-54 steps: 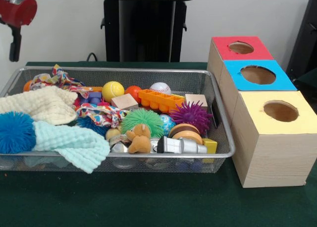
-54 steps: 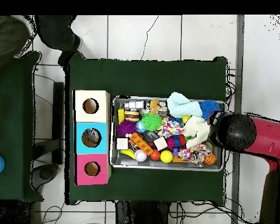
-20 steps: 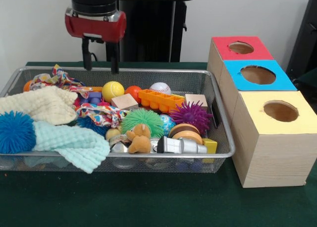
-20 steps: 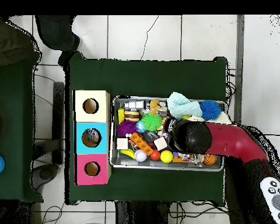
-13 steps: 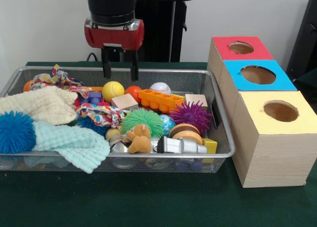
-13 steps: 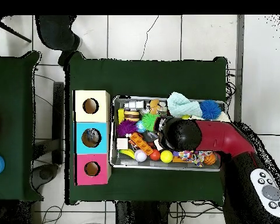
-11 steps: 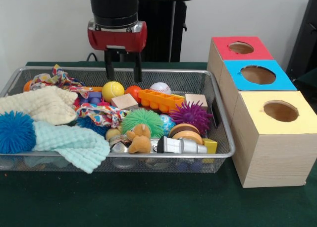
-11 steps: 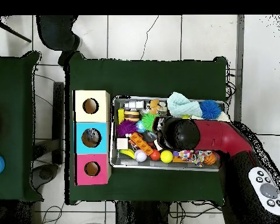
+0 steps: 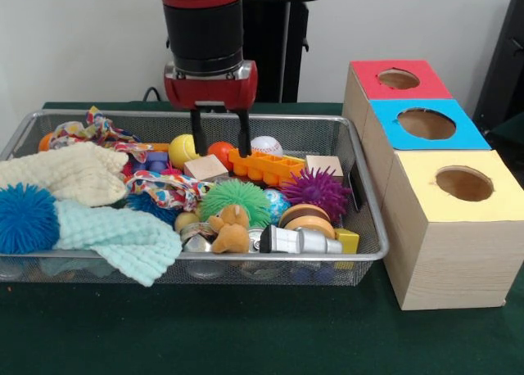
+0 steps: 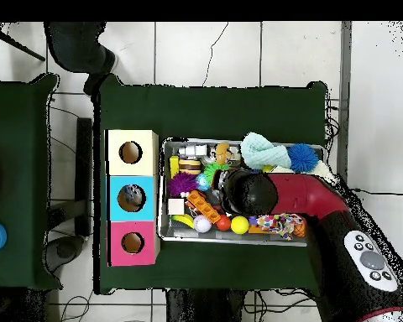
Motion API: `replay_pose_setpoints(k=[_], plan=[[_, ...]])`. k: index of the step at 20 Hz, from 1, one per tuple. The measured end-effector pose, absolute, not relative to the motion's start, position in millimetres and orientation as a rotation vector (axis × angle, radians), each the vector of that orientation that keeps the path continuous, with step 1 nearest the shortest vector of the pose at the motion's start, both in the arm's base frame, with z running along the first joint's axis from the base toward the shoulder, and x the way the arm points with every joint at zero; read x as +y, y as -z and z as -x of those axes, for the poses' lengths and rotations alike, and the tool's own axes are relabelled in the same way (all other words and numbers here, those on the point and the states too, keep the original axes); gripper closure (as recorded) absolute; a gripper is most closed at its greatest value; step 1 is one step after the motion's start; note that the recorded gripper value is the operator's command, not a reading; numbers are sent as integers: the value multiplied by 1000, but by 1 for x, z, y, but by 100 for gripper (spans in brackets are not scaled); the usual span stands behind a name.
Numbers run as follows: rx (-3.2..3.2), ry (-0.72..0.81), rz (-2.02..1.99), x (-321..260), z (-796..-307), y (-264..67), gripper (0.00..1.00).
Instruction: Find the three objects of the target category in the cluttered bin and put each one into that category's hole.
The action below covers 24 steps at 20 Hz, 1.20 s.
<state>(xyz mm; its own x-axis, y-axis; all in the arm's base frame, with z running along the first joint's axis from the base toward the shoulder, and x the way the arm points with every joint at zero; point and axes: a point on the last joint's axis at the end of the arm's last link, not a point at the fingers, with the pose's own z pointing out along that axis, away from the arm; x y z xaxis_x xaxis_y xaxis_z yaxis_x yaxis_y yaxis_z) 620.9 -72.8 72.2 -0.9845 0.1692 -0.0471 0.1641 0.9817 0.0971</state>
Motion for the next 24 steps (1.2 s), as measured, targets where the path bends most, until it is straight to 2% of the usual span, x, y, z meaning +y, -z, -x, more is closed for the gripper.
replay_pose_setpoints(k=[24], plan=[[3091, -139, -123, -51, -581, 8, 0]])
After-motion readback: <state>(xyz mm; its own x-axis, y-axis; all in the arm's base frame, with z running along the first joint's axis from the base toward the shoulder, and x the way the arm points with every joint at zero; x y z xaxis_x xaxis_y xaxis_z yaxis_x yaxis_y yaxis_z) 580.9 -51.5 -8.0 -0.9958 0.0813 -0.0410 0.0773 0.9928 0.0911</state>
